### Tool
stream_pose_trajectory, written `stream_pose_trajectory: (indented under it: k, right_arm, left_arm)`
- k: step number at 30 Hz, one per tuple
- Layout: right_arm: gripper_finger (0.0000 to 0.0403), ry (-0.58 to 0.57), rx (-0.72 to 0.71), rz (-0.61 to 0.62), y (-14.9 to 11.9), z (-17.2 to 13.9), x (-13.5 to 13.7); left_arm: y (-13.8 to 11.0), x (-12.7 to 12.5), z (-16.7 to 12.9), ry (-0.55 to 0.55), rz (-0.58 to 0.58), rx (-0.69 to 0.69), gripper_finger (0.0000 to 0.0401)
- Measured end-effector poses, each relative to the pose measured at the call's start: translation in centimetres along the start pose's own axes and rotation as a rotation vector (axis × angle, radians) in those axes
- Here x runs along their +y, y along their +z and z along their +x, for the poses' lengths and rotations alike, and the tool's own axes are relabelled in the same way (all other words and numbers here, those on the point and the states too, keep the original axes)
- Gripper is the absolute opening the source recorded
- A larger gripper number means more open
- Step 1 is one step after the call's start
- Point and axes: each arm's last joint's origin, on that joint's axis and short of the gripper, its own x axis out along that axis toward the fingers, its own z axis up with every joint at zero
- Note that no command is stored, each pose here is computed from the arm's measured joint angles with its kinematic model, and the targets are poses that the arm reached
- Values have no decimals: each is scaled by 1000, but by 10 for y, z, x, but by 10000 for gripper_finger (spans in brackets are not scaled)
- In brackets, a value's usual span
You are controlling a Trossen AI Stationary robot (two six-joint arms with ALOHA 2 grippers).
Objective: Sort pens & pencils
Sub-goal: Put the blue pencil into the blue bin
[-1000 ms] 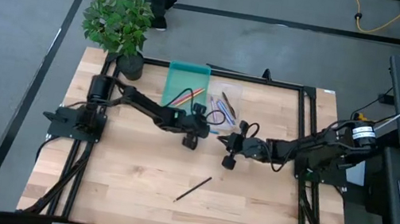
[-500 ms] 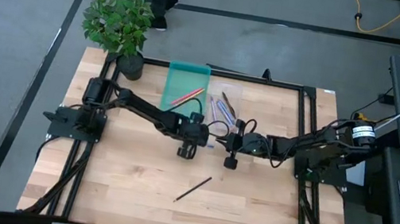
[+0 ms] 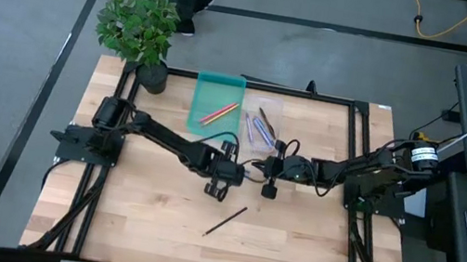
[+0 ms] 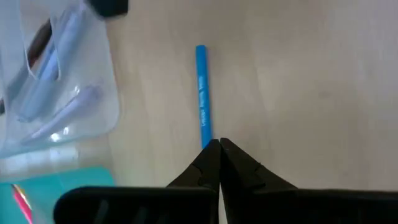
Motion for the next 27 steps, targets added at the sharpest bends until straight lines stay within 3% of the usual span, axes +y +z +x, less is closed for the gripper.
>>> stream_pose_trajectory:
  k: [5,9,13,20,27]
  right_arm:
    - [9,65,-5,2,0,0,2]
    - [27,172,-13,10,0,0,5]
    - [38,182,-15,21,1,-1,5]
    - [47,181,-16,21,1,-1,5]
    - [48,180,-17,2,1,-1,5]
  left_arm:
    - [8,-9,-10,36,35,-8,0]
    - [11,-9,-14,-63,-7,-15,0]
    - [10,-2,-11,-143,-75,-16,3]
    - [6,13,-5,-196,-186,-2,56]
    - [1,22,-1,-217,-170,15,94]
